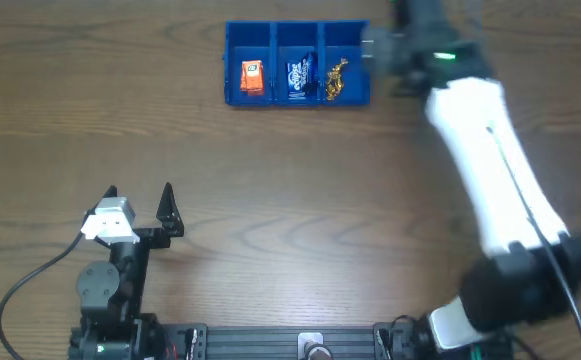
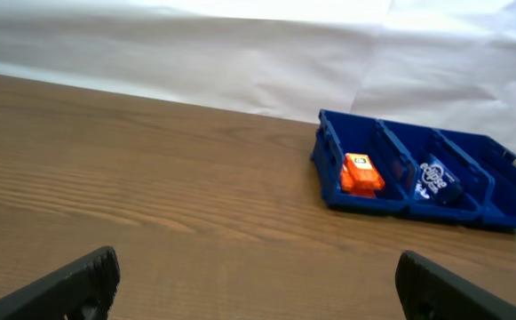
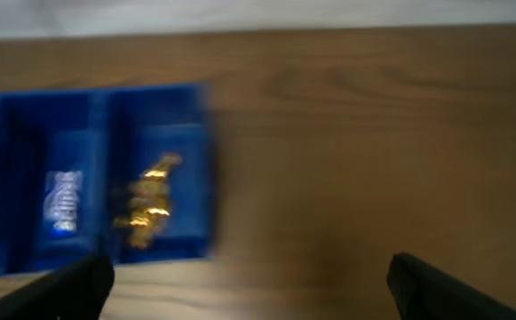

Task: Sort Candies Into Trays

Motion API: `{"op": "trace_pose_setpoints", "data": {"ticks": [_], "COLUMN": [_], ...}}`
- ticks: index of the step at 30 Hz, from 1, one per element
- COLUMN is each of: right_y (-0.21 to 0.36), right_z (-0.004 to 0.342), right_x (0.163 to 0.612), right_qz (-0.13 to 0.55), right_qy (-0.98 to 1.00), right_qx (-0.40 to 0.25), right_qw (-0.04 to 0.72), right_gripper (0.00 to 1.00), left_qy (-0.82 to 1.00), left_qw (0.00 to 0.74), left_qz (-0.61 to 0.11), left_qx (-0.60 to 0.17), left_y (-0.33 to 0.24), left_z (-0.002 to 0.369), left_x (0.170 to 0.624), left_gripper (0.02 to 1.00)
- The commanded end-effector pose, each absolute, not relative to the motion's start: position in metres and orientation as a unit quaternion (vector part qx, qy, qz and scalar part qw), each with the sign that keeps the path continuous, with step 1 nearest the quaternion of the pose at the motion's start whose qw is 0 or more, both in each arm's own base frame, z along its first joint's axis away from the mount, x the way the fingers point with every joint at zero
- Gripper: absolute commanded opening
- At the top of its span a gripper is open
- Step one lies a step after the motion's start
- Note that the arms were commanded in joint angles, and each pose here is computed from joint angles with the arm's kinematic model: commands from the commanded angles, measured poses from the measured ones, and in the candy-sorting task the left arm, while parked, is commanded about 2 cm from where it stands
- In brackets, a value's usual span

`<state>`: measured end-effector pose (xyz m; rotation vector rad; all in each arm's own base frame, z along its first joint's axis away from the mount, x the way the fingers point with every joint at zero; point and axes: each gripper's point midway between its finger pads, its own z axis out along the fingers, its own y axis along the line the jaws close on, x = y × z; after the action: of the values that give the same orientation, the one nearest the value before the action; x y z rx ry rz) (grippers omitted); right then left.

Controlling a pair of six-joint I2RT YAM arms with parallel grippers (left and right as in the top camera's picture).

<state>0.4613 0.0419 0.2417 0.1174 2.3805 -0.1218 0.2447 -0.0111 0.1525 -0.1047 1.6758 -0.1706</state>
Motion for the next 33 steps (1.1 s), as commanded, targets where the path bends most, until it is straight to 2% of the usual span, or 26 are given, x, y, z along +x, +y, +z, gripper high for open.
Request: {"op": "trace_pose_setpoints", "data": {"ticks": [1,5,8,16,23,28,33], "right_y": [-0.027,-0.052,-0.05,-0.03,0.001,0.014,0.008], "right_z": [0.279,0.289,0.282,0.226,0.212,0.173,0.158], "right_x": [0.41,0.364,0.326,0.249,0.245,0.254,0.259], "right_qz": [-0.09,-0.09,-0.064,-0.032,0.018,0.039,0.034], "right_qy": [0.921,0.901,0.886,0.844,0.793,0.791,0.779], "right_qx": [0.082,0.116,0.119,0.098,0.047,0.028,0.037], "right_qw": [0.37,0.409,0.444,0.526,0.607,0.61,0.625], "right_gripper": [1.0,0.998,0.998,0.998,0.998,0.998,0.998], "left_qy": [0.759,0.759,0.759,0.759,0.759,0.759,0.759], "left_qw": [0.646,0.646,0.646,0.646,0.646,0.646,0.646], "left_qz": [-0.071,-0.071,-0.071,-0.071,-0.071,-0.071,-0.071], "left_qx": [-0.046,-0.046,-0.046,-0.046,-0.046,-0.046,-0.046], "left_y": [-0.01,-0.01,-0.01,-0.01,-0.01,-0.01,-0.01], "left_z": [0.136,0.136,0.136,0.136,0.136,0.136,0.136], "left_x": [0.244,0.244,0.244,0.244,0.244,0.244,0.244], "left_gripper": [0.998,0.998,0.998,0.998,0.996,0.998,0.998]}}
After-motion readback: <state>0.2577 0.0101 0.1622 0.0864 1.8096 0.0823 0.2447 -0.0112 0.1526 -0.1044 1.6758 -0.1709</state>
